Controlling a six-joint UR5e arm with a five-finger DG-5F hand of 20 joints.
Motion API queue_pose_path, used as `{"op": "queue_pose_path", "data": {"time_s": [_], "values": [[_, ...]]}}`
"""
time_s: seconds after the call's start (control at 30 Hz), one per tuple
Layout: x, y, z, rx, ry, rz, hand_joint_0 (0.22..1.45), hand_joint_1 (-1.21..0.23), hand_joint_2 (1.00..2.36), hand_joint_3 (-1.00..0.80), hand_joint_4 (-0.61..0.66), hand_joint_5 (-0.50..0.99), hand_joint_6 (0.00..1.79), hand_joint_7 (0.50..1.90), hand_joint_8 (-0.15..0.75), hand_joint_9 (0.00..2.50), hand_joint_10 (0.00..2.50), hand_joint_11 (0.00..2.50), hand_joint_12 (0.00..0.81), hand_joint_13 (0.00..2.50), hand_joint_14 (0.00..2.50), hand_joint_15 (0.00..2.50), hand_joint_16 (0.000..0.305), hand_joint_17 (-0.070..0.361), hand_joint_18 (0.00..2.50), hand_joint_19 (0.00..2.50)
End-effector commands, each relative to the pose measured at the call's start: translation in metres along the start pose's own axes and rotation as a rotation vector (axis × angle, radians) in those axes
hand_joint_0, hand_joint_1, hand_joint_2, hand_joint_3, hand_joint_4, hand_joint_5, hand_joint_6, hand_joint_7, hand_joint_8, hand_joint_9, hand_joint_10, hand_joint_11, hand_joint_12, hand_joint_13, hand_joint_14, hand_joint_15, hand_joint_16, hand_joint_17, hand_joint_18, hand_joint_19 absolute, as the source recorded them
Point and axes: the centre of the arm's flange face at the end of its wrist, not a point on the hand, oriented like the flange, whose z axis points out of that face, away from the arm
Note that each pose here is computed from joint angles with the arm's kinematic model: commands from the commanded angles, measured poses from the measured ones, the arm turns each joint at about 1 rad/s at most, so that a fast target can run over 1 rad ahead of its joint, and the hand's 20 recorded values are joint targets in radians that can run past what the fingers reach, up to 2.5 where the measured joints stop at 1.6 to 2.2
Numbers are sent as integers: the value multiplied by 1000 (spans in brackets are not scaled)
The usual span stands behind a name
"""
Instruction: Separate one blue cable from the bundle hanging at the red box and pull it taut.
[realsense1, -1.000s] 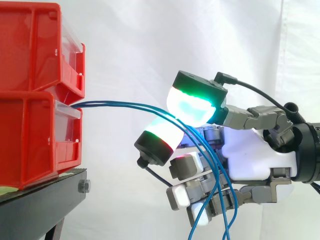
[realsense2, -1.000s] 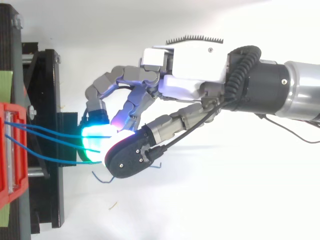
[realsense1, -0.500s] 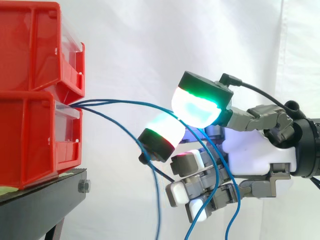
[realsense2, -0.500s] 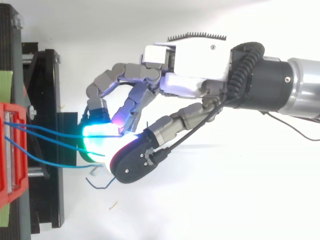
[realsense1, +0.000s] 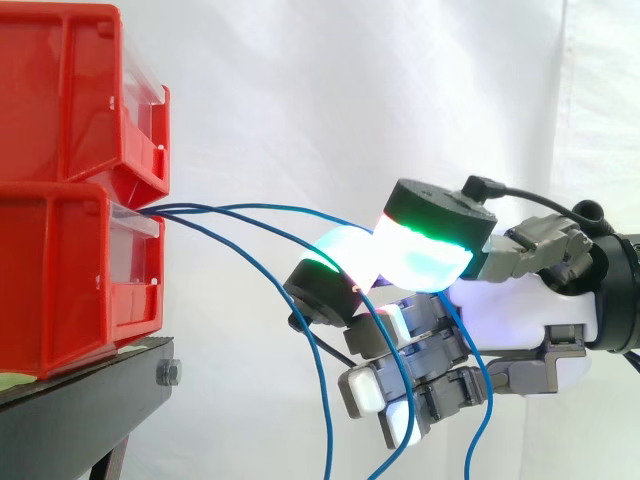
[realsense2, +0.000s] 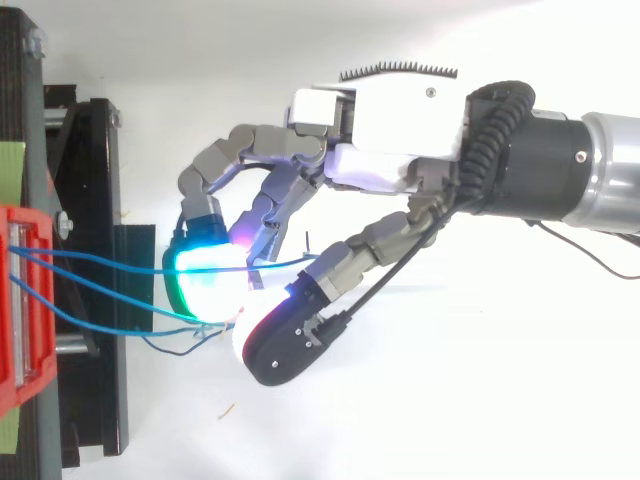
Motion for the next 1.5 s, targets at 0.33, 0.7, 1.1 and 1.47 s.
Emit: {"op": "queue_pose_path", "data": {"time_s": [0.33, 0.7, 1.1, 1.47], "values": [[0, -1, 0, 2, -1, -2, 606, -706, 1005, -424, 59, -147, 794, 1114, 300, 1037, 23, 1051, 365, 800, 21, 592, 46, 104, 805, 610], [0, 0, 0, 1, 0, -2, 589, -758, 1010, -302, 76, -181, 880, 1059, 316, 1031, 22, 1039, 379, 818, 22, 594, 49, 111, 848, 603], [-2, -2, -1, 14, -6, -4, 603, -489, 1006, -416, 87, -144, 794, 1082, 297, 1022, 25, 1018, 368, 755, 21, 578, 47, 106, 756, 628], [-1, -2, -1, 14, -6, -4, 602, -743, 1007, -163, 141, -175, 837, 1013, 344, 978, 18, 998, 419, 784, 17, 559, 57, 128, 836, 557]]}}
